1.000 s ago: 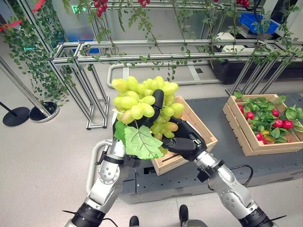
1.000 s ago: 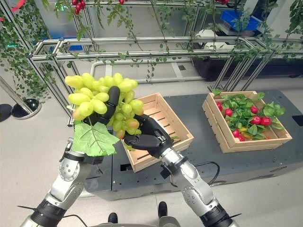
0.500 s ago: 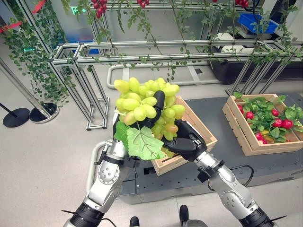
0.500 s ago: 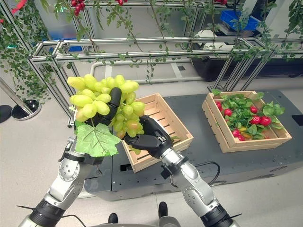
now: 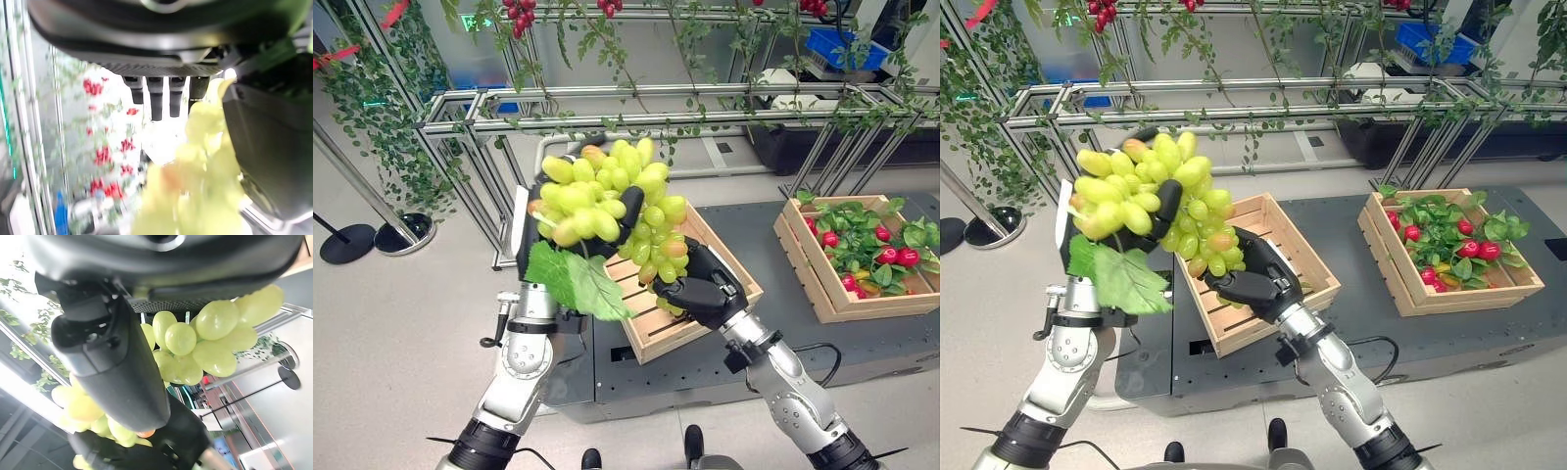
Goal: Pick up the fruits from the basket on one side to the basket on the other side
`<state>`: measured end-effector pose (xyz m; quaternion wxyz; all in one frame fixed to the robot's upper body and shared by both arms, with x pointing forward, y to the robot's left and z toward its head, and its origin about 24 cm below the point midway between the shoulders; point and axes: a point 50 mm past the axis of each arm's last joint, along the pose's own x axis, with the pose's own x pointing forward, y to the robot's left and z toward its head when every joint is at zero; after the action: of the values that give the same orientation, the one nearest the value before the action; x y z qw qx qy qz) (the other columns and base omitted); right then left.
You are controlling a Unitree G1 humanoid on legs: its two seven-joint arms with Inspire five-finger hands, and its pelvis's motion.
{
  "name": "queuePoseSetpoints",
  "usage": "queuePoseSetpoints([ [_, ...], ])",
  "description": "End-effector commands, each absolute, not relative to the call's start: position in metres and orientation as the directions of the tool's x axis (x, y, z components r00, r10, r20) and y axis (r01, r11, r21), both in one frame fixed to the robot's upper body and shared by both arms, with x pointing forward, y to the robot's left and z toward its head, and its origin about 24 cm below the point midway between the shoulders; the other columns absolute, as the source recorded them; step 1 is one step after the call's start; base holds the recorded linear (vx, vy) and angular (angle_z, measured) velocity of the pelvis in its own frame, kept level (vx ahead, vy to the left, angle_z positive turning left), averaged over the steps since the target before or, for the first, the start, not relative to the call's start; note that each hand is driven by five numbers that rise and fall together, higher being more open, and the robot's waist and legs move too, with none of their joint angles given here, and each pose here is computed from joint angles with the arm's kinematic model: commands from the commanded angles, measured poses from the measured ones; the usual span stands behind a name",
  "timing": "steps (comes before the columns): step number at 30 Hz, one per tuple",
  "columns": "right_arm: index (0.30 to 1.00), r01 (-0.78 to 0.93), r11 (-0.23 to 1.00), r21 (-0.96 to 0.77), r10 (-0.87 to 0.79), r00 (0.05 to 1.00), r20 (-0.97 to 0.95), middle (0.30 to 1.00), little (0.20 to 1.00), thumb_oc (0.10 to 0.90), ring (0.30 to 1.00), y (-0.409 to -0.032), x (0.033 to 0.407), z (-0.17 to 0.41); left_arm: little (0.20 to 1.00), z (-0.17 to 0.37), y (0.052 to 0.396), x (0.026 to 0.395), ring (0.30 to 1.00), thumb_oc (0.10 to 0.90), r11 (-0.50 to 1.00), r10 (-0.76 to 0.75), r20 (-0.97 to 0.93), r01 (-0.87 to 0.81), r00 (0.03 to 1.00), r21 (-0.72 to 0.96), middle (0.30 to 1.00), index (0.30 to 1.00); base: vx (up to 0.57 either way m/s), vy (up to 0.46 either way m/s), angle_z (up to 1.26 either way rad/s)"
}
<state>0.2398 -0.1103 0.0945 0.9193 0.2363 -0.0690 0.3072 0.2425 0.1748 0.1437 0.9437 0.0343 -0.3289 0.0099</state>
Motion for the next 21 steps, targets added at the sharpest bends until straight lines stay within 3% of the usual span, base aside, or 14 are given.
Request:
queuePoseSetpoints([
  [1, 0.3, -0.617, 0.686, 0.385, 0.348, 0.743, 0.571, 0.3, 0.3, 0.4, 0.3, -0.127, 0.239, 0.147, 0.9, 0.17, 0.193, 0.244, 0.9, 0.8, 0.987, 0.093, 0.755, -0.162, 0.649, 0.018, 0.9, 0.9, 0.0, 0.0, 0.0],
  [14, 0.3, -0.549, 0.75, 0.369, 0.282, 0.77, 0.573, 0.3, 0.3, 0.4, 0.3, -0.14, 0.24, 0.145, 0.9, 0.157, 0.228, 0.244, 0.9, 0.8, 0.891, 0.347, 0.704, -0.453, 0.62, -0.039, 0.9, 0.9, 0.01, -0.035, 0.0],
  [21, 0.3, -0.563, 0.748, 0.352, 0.298, 0.759, 0.579, 0.3, 0.3, 0.4, 0.3, -0.142, 0.24, 0.147, 0.9, 0.154, 0.228, 0.24, 0.9, 0.8, 0.905, 0.347, 0.683, -0.42, 0.643, -0.064, 0.9, 0.9, 0.01, -0.054, 0.0],
])
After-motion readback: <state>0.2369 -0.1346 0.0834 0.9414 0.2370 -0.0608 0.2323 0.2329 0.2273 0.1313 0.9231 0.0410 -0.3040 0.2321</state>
